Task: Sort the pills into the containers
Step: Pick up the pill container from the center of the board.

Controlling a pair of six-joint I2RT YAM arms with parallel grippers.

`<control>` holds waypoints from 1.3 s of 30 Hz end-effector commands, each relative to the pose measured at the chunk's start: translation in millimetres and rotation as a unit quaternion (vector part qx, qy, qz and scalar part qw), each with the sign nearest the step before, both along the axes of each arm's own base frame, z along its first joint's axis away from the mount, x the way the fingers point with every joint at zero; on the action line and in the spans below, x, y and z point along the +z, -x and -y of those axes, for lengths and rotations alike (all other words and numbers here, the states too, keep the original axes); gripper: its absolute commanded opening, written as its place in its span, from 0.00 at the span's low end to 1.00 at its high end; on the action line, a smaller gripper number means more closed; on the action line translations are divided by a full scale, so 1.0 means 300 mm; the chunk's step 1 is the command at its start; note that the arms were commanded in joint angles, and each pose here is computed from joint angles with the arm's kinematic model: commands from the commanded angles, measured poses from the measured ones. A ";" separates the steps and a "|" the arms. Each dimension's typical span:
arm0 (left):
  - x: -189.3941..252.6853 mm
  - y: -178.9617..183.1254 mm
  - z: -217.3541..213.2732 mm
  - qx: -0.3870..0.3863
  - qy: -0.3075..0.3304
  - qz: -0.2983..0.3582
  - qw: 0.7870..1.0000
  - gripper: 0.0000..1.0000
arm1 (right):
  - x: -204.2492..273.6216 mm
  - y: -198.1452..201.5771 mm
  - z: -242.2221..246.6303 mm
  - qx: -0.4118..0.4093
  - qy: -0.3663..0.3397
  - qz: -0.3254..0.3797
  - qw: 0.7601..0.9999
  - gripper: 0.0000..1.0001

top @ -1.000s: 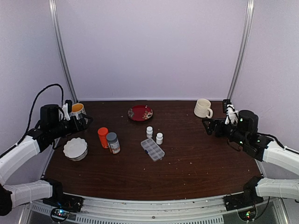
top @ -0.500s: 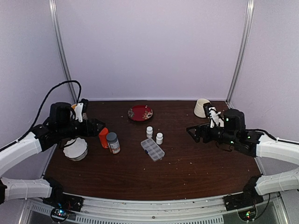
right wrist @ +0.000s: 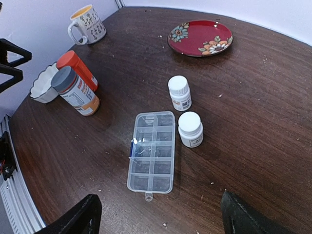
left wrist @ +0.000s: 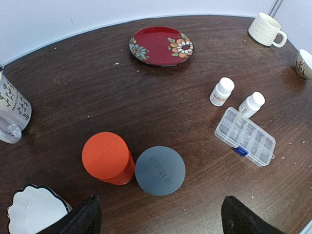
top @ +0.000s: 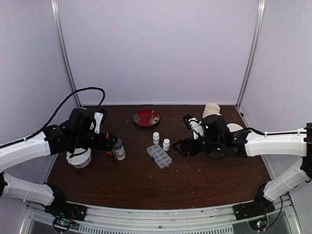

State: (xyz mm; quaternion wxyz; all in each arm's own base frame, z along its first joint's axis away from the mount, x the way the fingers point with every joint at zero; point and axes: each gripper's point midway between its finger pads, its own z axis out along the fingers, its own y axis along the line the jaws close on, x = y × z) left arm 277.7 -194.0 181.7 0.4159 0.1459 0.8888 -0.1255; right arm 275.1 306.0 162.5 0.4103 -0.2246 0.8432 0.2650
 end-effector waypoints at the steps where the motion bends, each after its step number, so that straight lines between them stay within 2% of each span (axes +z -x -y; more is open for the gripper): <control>1: 0.048 -0.002 0.019 0.004 0.003 0.018 1.000 0.88 | -0.069 0.002 -0.048 -0.011 0.059 -0.015 0.998 0.88; 4: 0.038 0.004 0.025 0.001 0.000 0.013 1.000 0.88 | -0.093 -0.008 -0.088 -0.025 0.087 -0.015 0.996 0.89; 10: 0.067 0.013 0.019 0.007 0.020 0.023 1.000 0.89 | -0.172 -0.024 -0.150 -0.041 0.142 -0.031 0.989 1.00; 20: 0.098 0.049 -0.021 0.028 0.065 0.041 0.997 0.93 | -0.298 -0.035 -0.191 -0.050 0.214 -0.050 0.974 1.00; 28: 0.138 0.054 -0.021 0.013 0.067 0.064 0.996 0.96 | -0.364 -0.017 -0.244 -0.028 0.229 -0.064 0.971 1.00; 31: 0.146 0.056 -0.016 0.004 0.063 0.068 0.996 0.97 | -0.390 -0.018 -0.249 -0.030 0.234 -0.069 0.969 0.96; 34: 0.148 0.057 -0.017 0.003 0.062 0.068 0.996 0.97 | -0.411 -0.024 -0.243 -0.036 0.244 -0.070 0.967 0.86; 39: 0.147 0.060 -0.001 -0.007 0.071 0.065 0.995 0.97 | -0.428 -0.028 -0.236 -0.039 0.253 -0.068 0.964 0.85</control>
